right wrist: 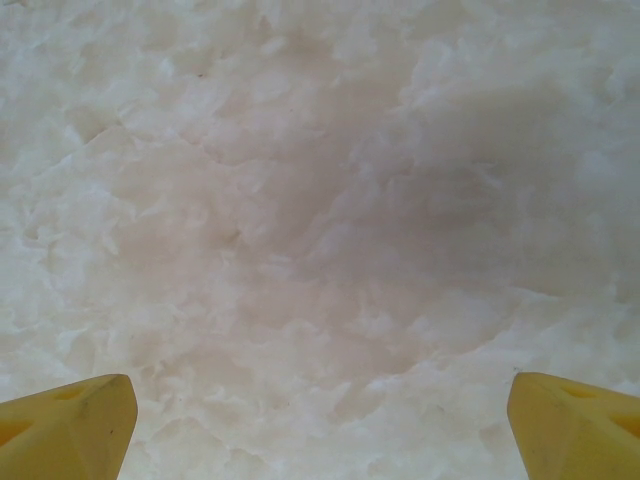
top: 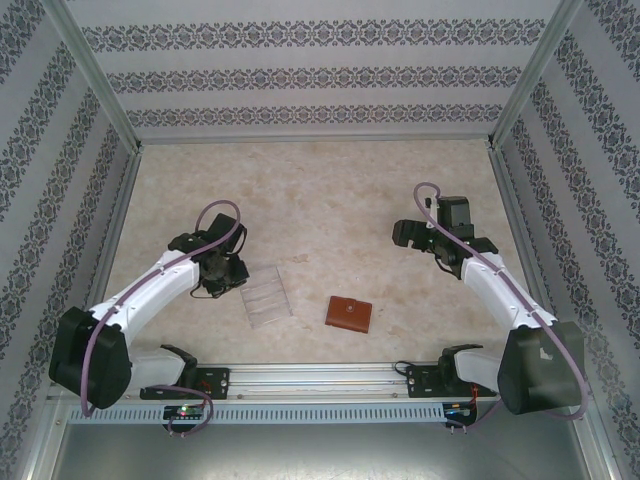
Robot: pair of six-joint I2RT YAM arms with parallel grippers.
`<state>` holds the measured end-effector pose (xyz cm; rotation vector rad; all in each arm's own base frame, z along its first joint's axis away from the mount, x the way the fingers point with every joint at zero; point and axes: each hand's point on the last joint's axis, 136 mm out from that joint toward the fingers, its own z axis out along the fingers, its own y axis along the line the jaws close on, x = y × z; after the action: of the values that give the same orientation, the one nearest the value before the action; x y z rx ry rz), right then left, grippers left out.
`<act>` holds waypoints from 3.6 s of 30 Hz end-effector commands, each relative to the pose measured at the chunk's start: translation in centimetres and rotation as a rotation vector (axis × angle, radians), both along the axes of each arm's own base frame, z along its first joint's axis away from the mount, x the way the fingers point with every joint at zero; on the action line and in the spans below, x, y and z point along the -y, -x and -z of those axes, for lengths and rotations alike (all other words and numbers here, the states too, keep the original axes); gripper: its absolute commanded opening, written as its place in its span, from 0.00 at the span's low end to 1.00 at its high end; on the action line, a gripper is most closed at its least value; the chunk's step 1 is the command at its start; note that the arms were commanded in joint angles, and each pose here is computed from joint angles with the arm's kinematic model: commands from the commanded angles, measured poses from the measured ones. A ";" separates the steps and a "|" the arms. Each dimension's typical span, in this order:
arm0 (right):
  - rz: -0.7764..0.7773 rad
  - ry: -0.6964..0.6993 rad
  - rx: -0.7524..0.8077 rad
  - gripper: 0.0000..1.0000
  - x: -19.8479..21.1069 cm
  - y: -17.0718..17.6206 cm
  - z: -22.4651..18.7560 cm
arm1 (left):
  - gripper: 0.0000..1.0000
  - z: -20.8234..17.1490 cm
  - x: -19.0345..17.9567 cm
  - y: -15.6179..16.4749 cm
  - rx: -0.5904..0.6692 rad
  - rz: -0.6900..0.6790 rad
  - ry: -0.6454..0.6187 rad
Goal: Take the credit cards out of the card holder
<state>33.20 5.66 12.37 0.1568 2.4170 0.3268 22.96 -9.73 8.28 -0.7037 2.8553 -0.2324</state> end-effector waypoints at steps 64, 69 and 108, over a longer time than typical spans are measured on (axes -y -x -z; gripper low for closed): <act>0.017 -0.023 0.042 0.95 0.4 -0.5 -2.0 | 0.05 0.2 2.1 -1.8 -0.027 0.155 -0.051; 0.014 -0.043 0.047 0.94 0.0 -0.2 -2.3 | 0.00 -1.4 2.5 -3.8 0.011 0.223 -0.079; 0.011 0.103 0.065 0.92 -0.1 1.5 -3.9 | 0.00 -1.3 11.0 -26.3 0.061 0.519 -0.189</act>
<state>31.51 5.73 15.36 0.1215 2.3754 0.2203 50.19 -22.18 9.40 0.1887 2.8343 -0.0953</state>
